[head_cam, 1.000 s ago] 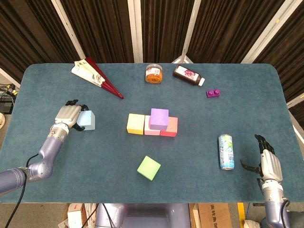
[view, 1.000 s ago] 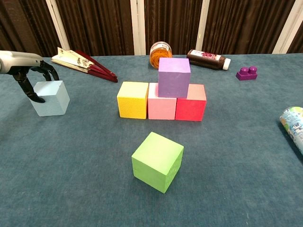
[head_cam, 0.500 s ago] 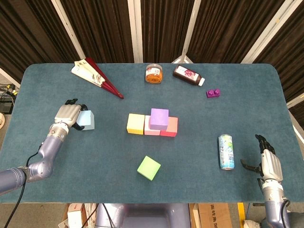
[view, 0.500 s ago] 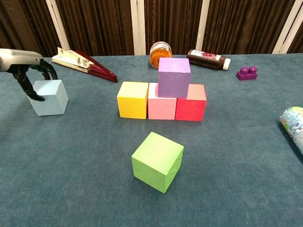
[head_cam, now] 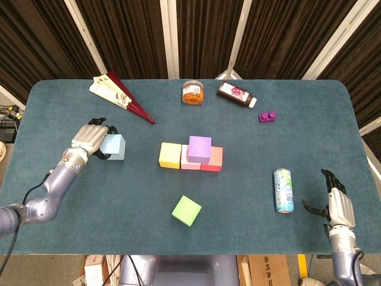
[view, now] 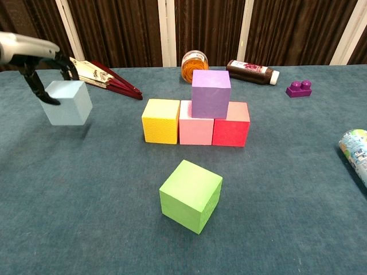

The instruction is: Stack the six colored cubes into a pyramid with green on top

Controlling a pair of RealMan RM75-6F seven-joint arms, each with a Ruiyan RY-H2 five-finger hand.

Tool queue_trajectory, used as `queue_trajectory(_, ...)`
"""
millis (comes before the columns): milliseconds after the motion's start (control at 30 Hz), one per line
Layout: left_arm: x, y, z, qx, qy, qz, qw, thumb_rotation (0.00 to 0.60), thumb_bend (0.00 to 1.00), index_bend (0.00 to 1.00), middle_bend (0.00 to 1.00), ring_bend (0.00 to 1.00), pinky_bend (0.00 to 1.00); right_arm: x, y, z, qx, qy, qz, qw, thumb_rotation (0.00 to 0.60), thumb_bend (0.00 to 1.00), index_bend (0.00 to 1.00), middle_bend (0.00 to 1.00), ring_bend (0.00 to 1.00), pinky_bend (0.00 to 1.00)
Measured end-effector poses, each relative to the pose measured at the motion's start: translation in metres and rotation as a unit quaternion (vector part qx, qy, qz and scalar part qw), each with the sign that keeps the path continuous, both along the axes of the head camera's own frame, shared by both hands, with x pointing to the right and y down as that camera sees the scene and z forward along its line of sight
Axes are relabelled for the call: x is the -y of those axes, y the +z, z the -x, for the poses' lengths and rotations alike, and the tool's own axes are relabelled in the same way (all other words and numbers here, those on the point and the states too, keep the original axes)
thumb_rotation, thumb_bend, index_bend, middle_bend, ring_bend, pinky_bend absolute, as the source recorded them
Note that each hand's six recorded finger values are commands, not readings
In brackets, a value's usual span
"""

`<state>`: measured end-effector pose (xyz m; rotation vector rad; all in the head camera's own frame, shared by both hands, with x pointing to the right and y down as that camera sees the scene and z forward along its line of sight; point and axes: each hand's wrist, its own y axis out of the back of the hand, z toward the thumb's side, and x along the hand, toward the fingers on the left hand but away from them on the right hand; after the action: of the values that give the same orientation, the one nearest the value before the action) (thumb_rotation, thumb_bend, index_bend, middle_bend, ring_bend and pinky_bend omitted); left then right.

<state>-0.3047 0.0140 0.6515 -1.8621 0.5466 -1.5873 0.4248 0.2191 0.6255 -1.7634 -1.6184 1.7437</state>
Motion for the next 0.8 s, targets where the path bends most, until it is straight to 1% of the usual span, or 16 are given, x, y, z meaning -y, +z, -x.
queue_trajectory(133, 0.008, -0.025, -0.024, -0.015, 0.043, 0.000, 0.9990, 0.600, 0.39, 0.31, 0.31, 0.00, 0.00, 0.000, 0.000, 0.001, -0.002, -0.001, 0.000, 1.0000, 0.600, 0.27, 0.06, 0.06, 0.00, 0.00)
queue_trajectory(233, 0.012, -0.032, -0.041, -0.026, 0.058, -0.005, 0.9980, 0.600, 0.39, 0.31, 0.30, 0.00, 0.00, 0.000, -0.001, 0.001, -0.004, 0.000, -0.002, 1.0000, 0.600, 0.27, 0.06, 0.06, 0.00, 0.00)
queue_trajectory(500, 0.013, -0.029, -0.069, -0.041, 0.056, -0.006, 0.9976, 0.600, 0.39, 0.30, 0.30, 0.00, 0.00, 0.000, -0.005, 0.000, -0.004, 0.001, -0.007, 1.0000, 0.600, 0.27, 0.06, 0.06, 0.00, 0.00)
queue_trajectory(667, 0.013, -0.032, -0.097, -0.057, 0.047, -0.023, 0.9970, 0.600, 0.38, 0.30, 0.30, 0.00, 0.00, 0.000, -0.008, -0.004, -0.007, 0.002, -0.009, 0.9999, 0.600, 0.27, 0.06, 0.06, 0.00, 0.00)
queue_trajectory(800, 0.008, -0.036, -0.117, -0.064, 0.049, -0.030, 0.9963, 0.600, 0.38, 0.31, 0.30, 0.00, 0.00, 0.001, -0.007, -0.005, -0.005, 0.002, -0.008, 1.0000, 0.600, 0.27, 0.06, 0.06, 0.00, 0.00)
